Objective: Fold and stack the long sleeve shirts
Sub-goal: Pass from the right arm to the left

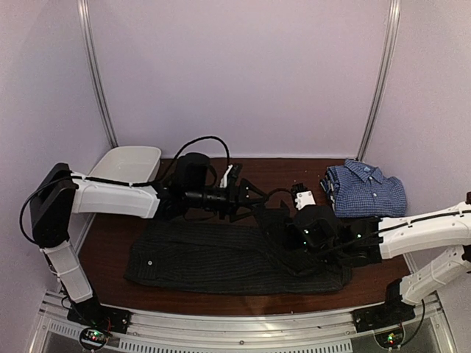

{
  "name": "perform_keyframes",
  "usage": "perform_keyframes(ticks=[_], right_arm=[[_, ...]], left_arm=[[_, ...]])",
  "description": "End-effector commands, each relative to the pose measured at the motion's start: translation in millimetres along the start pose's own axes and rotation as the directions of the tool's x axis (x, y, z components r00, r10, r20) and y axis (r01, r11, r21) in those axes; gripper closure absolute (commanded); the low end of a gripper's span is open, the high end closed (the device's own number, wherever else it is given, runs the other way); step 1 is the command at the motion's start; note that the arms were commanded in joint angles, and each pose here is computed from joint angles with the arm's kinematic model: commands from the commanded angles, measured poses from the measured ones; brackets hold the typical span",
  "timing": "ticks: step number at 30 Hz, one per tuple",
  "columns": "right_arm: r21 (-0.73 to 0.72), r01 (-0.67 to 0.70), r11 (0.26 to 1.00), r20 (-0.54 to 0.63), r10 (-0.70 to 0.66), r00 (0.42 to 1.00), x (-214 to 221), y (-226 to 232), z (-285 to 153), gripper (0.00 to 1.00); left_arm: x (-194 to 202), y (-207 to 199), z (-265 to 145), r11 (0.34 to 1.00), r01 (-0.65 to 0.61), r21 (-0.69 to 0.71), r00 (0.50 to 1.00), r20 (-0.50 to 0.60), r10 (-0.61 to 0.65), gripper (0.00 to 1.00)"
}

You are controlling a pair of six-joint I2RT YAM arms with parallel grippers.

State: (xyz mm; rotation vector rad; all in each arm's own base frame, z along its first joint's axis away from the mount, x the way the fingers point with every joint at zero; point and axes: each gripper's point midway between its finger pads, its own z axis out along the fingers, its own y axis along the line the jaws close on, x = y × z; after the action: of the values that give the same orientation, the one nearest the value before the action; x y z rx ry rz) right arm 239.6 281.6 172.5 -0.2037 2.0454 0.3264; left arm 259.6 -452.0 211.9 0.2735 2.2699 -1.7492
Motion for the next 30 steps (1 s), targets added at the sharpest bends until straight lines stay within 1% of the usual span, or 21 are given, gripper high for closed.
perform_keyframes(ticks=[1,9,22,30], right_arm=[[-0.015,0.009,1.0,0.029,-0.008,1.0,-11.0,13.6,-0.9,1.0],[-0.026,0.036,0.999,0.037,-0.035,0.999,-10.7,24.6,-0.9,1.0],[-0.026,0.063,0.998,0.042,-0.062,0.997,-4.7,29.7,-2.6,1.0],[-0.054,0.082,0.995,0.059,-0.079,0.995,-5.0,38.3,-8.7,1.0]], left_arm=[[0.7,-10.6,1.6,0.998,0.003,0.065,1.0,-0.008,-0.002,0.24],[9.7,-3.4,3.7,0.995,0.05,0.086,0.998,-0.033,-0.047,0.24],[17.4,5.0,2.5,0.995,0.069,0.075,0.997,-0.044,-0.066,0.24],[25.6,12.6,6.1,0.987,0.123,0.098,0.99,-0.076,-0.116,0.27]])
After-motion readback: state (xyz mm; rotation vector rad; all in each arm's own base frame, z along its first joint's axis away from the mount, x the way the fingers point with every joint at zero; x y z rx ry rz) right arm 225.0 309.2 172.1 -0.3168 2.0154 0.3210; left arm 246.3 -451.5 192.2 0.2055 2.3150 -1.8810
